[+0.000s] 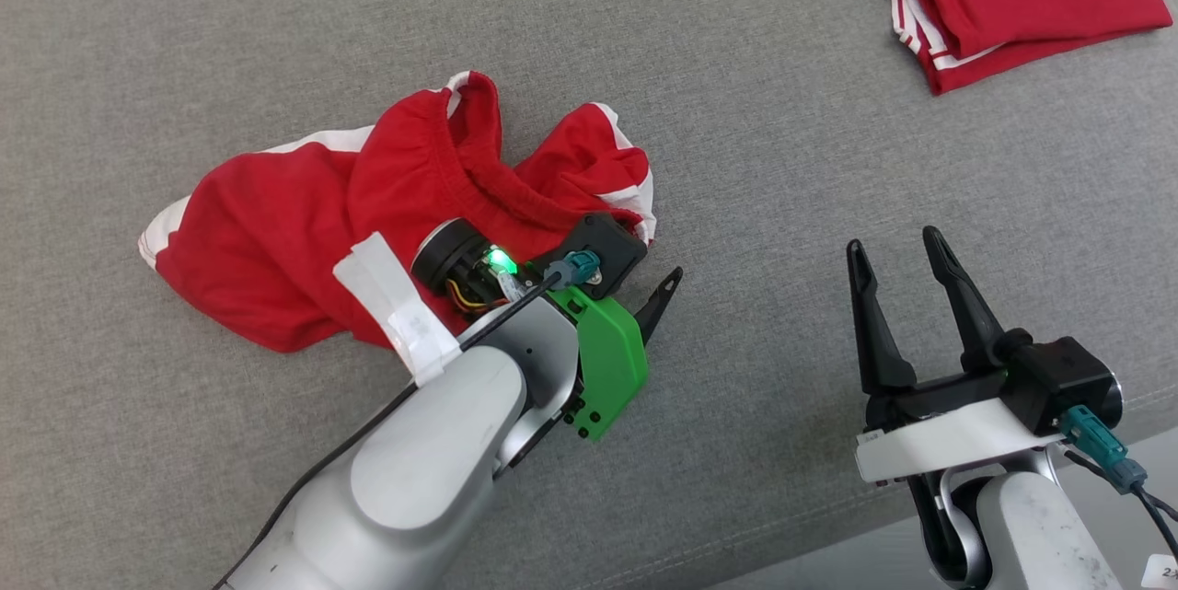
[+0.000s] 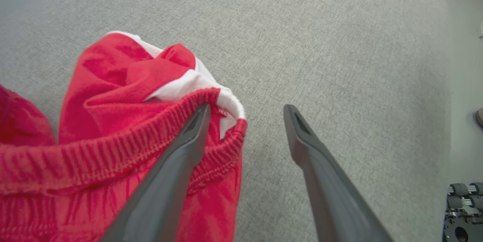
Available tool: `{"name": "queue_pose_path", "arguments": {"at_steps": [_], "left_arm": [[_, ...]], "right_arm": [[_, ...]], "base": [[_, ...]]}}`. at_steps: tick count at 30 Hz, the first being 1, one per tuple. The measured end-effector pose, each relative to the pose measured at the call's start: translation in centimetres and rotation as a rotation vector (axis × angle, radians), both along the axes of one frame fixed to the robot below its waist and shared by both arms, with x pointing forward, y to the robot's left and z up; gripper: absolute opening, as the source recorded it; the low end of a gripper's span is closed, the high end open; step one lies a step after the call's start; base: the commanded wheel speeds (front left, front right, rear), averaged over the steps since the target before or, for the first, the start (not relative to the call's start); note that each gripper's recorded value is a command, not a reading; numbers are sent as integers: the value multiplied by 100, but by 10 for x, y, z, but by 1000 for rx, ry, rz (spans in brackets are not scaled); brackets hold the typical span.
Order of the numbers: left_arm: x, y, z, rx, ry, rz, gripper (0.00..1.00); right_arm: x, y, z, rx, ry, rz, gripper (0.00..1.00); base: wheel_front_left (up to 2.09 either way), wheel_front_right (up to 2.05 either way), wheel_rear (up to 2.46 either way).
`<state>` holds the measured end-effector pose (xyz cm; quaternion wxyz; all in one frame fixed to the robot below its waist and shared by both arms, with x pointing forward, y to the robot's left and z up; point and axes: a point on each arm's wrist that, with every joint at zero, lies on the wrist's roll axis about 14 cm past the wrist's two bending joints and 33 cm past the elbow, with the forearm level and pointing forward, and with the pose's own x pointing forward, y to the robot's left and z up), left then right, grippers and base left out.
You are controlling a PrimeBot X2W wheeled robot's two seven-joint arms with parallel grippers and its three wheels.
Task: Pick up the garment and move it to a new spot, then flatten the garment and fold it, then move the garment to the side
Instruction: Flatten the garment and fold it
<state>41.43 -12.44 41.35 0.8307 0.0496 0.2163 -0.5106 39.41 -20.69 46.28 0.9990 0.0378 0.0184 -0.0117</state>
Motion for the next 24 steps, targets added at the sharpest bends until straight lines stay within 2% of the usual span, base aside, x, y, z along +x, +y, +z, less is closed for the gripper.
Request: {"name": "queue_pose_path", "arguments": {"at_steps": [2, 3, 4, 5, 6, 9, 13, 18, 24], "left_arm": [[3, 1, -2, 20, -6, 6, 97], [6, 2, -3, 29, -11, 15, 87], [11, 4, -3, 43, -19, 30, 50], [15, 6, -4, 62, -36, 39, 39], [20, 8, -4, 75, -51, 52, 0], [23, 15, -10, 124, -42, 68, 0], [24, 18, -6, 130, -46, 70, 0], [29, 4, 39, -46, -94, 73, 0], [58, -7, 147, -247, -287, 65, 0]], "right_arm": [[0, -1, -1, 1, 2, -4, 100], [1, -2, -1, 3, 3, -5, 100], [1, -2, -1, 8, 2, -7, 100], [2, -2, -1, 9, 0, -7, 100], [3, -2, 0, 14, -3, -8, 100], [4, -2, 2, 20, -9, -9, 100], [3, -2, 4, 28, -16, -11, 100], [1, -4, 10, 36, -33, -18, 100], [-1, -1, 22, 41, -68, -8, 100]], "base": [[0, 0, 0], [0, 0, 0], [0, 0, 0], [0, 0, 0], [0, 0, 0], [0, 0, 0], [0, 0, 0], [0, 0, 0], [0, 0, 0]]}}
